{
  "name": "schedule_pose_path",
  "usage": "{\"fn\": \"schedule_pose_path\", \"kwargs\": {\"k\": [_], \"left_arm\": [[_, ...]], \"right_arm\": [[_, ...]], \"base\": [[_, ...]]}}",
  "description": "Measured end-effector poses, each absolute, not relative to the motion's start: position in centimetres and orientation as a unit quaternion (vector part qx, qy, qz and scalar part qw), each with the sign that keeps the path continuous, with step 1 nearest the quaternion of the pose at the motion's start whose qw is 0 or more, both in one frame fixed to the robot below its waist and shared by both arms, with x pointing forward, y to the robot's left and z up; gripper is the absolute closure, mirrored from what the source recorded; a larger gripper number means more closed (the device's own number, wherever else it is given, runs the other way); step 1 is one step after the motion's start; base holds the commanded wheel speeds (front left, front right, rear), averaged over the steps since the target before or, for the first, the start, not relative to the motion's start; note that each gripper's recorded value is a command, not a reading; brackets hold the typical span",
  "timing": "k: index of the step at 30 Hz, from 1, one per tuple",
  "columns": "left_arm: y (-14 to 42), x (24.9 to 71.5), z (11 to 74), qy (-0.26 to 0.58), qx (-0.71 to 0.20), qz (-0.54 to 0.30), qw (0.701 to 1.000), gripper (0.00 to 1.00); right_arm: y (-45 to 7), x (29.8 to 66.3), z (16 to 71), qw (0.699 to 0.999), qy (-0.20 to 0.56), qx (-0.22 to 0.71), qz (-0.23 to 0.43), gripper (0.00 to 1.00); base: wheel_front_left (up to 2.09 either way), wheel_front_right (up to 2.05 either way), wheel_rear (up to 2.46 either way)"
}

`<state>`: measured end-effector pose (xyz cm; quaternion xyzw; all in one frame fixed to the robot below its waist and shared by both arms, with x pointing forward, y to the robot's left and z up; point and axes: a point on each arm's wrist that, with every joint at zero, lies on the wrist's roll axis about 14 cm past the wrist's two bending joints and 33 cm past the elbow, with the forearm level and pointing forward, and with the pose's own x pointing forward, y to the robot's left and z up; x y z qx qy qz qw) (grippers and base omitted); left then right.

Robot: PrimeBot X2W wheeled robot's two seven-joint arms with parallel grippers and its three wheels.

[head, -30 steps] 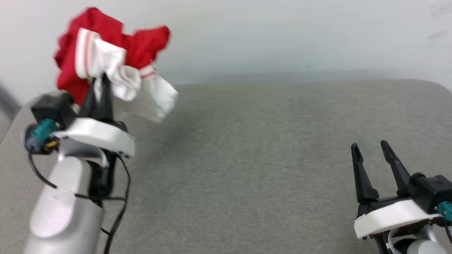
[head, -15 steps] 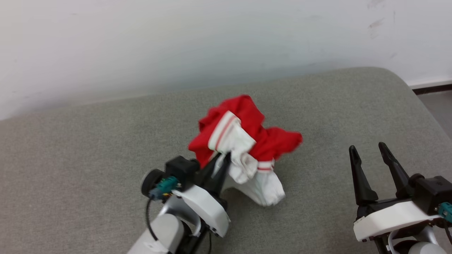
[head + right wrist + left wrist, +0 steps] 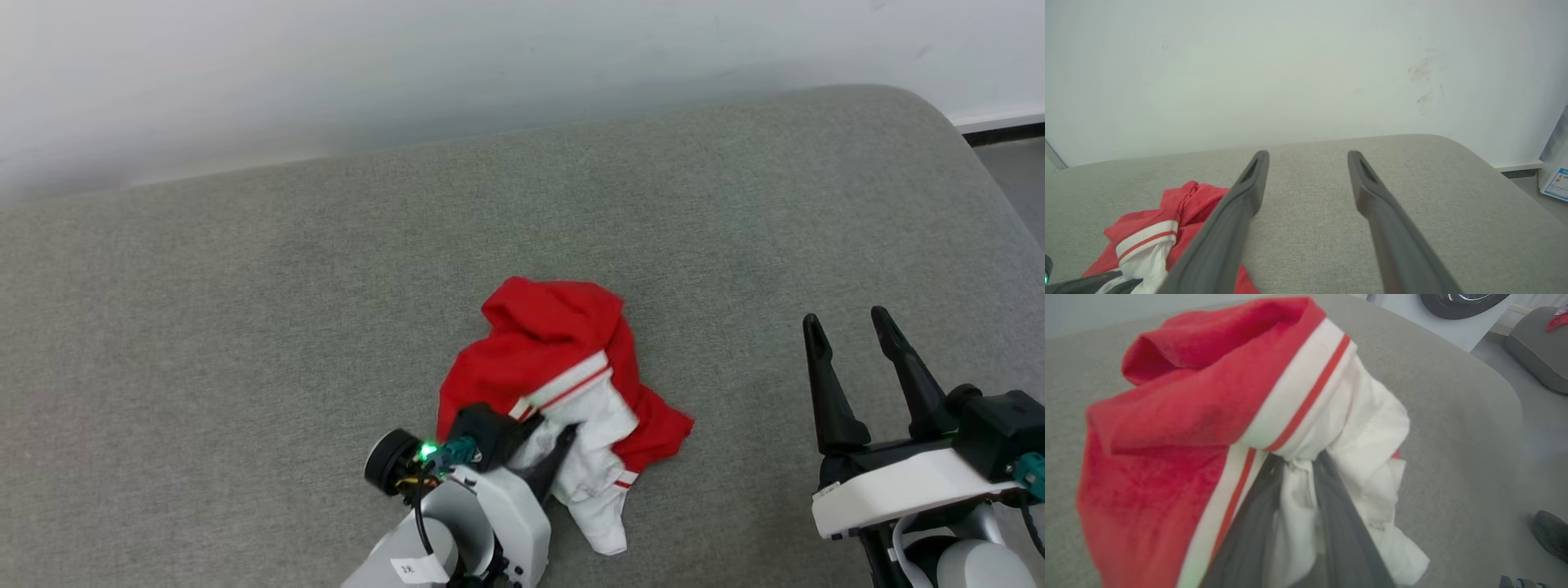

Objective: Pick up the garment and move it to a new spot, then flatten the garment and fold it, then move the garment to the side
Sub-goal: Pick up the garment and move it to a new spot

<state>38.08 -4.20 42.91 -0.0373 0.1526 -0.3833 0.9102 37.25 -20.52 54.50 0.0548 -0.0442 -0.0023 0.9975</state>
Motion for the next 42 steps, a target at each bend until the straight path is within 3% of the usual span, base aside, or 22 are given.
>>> {"fn": "schedule_pose_path", "kwargs": {"k": [9, 16, 30, 42], "left_arm": [[-3.8, 39.3, 49.1, 0.037, -0.062, -0.368, 0.927, 0.0], [1.0, 39.9, 53.5, -0.041, -0.073, -0.267, 0.96, 0.0], [15.6, 38.5, 54.4, -0.078, -0.058, -0.039, 0.995, 0.0], [18.1, 36.5, 53.0, -0.062, -0.031, -0.018, 0.997, 0.0]], "right_arm": [[-19.8, 36.8, 54.7, 0.997, -0.051, 0.06, 0.008, 0.0], [-18.3, 36.0, 55.1, 0.996, -0.053, 0.063, 0.031, 0.0], [-17.0, 35.3, 55.1, 0.996, -0.045, 0.063, 0.052, 0.0], [-17.3, 34.7, 54.9, 0.996, -0.041, 0.064, 0.047, 0.0]], "base": [[0.0, 0.0, 0.0], [0.0, 0.0, 0.0], [0.0, 0.0, 0.0], [0.0, 0.0, 0.0]]}}
